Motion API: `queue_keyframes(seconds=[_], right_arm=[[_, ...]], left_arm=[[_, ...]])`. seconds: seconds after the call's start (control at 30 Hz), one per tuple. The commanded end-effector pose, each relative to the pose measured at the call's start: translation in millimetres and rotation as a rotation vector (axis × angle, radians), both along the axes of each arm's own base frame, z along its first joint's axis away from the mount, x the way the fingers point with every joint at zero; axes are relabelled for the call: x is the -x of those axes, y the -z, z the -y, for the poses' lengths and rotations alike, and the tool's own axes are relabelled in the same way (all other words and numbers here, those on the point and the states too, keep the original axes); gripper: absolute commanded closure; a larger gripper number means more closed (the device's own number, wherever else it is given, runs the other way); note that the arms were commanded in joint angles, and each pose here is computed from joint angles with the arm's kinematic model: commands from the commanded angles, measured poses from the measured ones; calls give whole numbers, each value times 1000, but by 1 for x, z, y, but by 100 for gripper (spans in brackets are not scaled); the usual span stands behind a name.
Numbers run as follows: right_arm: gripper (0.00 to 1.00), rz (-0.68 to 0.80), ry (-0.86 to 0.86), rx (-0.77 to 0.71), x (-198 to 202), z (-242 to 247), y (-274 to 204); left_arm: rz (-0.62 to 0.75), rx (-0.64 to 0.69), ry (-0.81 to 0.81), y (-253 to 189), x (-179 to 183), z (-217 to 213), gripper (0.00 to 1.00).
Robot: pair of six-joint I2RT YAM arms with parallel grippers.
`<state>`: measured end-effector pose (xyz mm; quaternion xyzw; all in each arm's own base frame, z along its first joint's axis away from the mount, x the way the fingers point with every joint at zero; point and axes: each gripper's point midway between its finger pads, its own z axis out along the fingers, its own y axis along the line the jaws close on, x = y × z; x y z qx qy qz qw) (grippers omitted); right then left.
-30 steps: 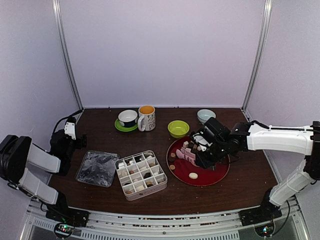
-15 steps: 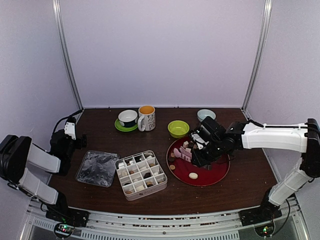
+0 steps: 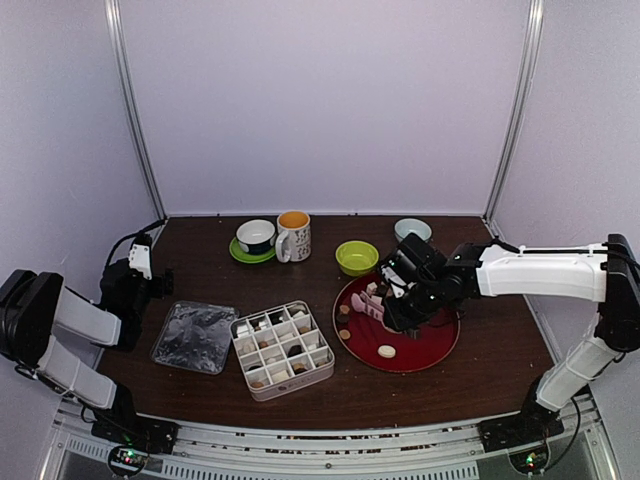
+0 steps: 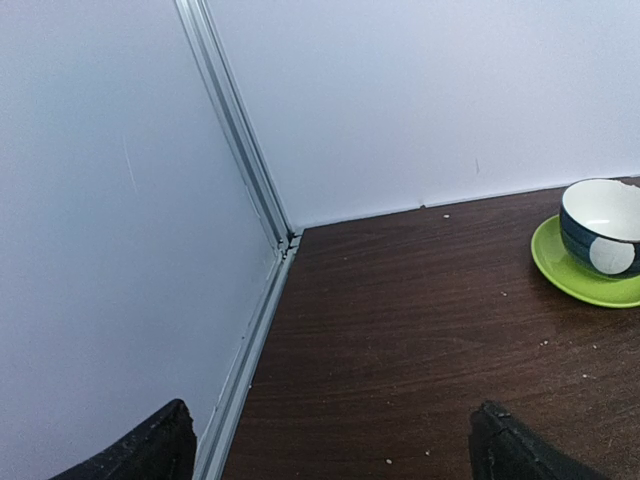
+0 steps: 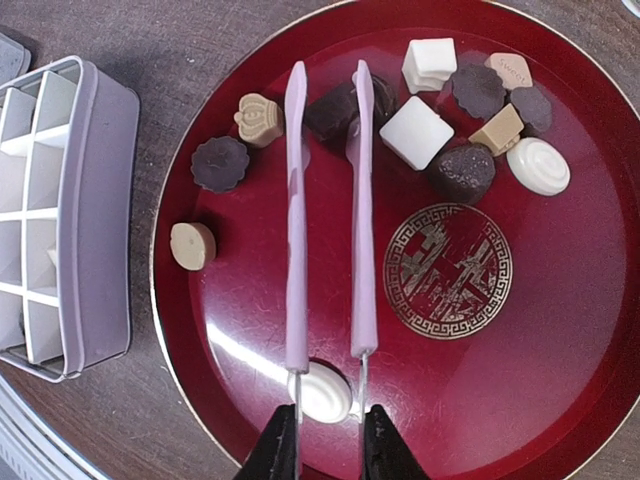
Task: Pack the chocolate
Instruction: Pick up the fake chocolate from the plate, then place the fake chocolate in the empty pocket of the box.
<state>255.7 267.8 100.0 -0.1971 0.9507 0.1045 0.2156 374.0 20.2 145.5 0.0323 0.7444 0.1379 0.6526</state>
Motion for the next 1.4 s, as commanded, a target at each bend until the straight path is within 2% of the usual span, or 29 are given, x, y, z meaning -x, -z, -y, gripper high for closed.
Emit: queue_keyframes(seconds=[0.0, 0.33, 0.7, 0.97, 1.37], right_arm=[[80, 85, 8, -29, -10, 3, -28], [82, 146, -70, -130, 1, -1, -56], [83, 110, -202, -288, 22, -26, -68], [83, 72, -362, -419, 45, -64, -85], [83, 67, -505, -480, 59, -152, -93]], left_arm=[[71, 14, -12, -19, -5, -4, 2], [71, 14, -11, -19, -5, -4, 2], [71, 14, -12, -19, -5, -3, 2], [71, 14, -12, -19, -5, -4, 2], [72, 14, -13, -19, -5, -4, 2]])
